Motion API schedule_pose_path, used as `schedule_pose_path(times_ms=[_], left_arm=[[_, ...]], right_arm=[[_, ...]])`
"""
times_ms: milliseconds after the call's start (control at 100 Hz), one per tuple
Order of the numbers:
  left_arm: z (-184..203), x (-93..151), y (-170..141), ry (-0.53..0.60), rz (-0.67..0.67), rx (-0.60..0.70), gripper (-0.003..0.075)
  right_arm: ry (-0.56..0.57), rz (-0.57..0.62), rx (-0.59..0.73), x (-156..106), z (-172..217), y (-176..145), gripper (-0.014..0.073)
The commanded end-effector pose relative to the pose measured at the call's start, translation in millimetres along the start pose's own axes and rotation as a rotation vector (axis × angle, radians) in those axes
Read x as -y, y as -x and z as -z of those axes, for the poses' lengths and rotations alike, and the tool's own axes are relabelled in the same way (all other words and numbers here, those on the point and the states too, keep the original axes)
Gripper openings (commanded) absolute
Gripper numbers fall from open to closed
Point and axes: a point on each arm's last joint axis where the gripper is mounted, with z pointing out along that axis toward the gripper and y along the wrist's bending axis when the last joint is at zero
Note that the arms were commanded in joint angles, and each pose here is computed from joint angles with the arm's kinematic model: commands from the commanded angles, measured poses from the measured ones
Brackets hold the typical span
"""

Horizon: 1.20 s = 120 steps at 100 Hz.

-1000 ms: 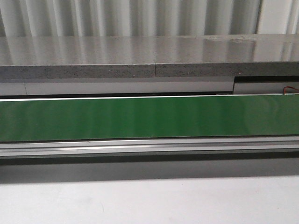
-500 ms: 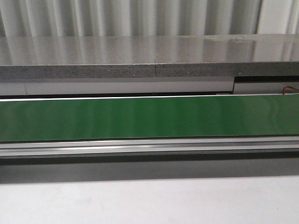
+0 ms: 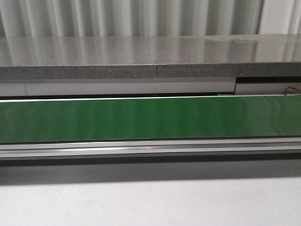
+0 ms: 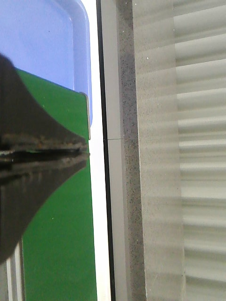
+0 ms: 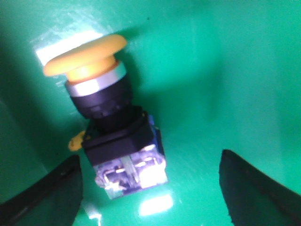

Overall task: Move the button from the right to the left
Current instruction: 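Close the right gripper on the button's blue base and lift it, then place the button on the conveyor belt and open the right gripper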

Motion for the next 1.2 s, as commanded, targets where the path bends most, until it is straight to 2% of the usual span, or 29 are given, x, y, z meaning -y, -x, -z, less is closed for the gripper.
schedule_pose_path(times_ms=[0, 50, 200, 270, 510, 810, 990, 1190], left_arm=[[0.8, 0.0, -5.3, 0.005, 0.015, 0.065, -0.0020], [0.8, 0.0, -5.3, 0.005, 0.015, 0.065, -0.0020], [0.8, 0.0, -5.3, 0.005, 0.015, 0.065, -0.0020], [0.8, 0.0, -5.3, 0.005, 0.015, 0.065, -0.0020], [0.8, 0.0, -5.3, 0.005, 0.015, 0.065, -0.0020], [0.8, 0.0, -5.3, 0.005, 0.015, 0.065, -0.0020], [0.8, 0.0, -5.3, 0.005, 0.015, 0.065, -0.0020], [0.8, 0.0, -5.3, 0.005, 0.015, 0.065, -0.0020]], right_arm=[[-0.009, 0.023, 0.071, 3.4, 17.2, 6.7, 0.0560], [-0.008, 0.024, 0.065, 3.3, 15.0, 6.8, 0.0503], [-0.002, 0.019, 0.066, 2.8, 11.9, 7.8, 0.0232], [0.004, 0.014, 0.080, 2.2, 13.0, 8.8, 0.0180], [0.003, 0.013, 0.128, 2.3, 26.1, 9.2, 0.0188], [0.024, -0.038, 0.304, -2.3, 101.5, -7.7, 0.0188], [0.092, -0.007, 0.334, -24.7, 133.9, -25.6, 0.0188], [0.143, 0.108, 0.258, -64.9, 133.8, -39.4, 0.0188]])
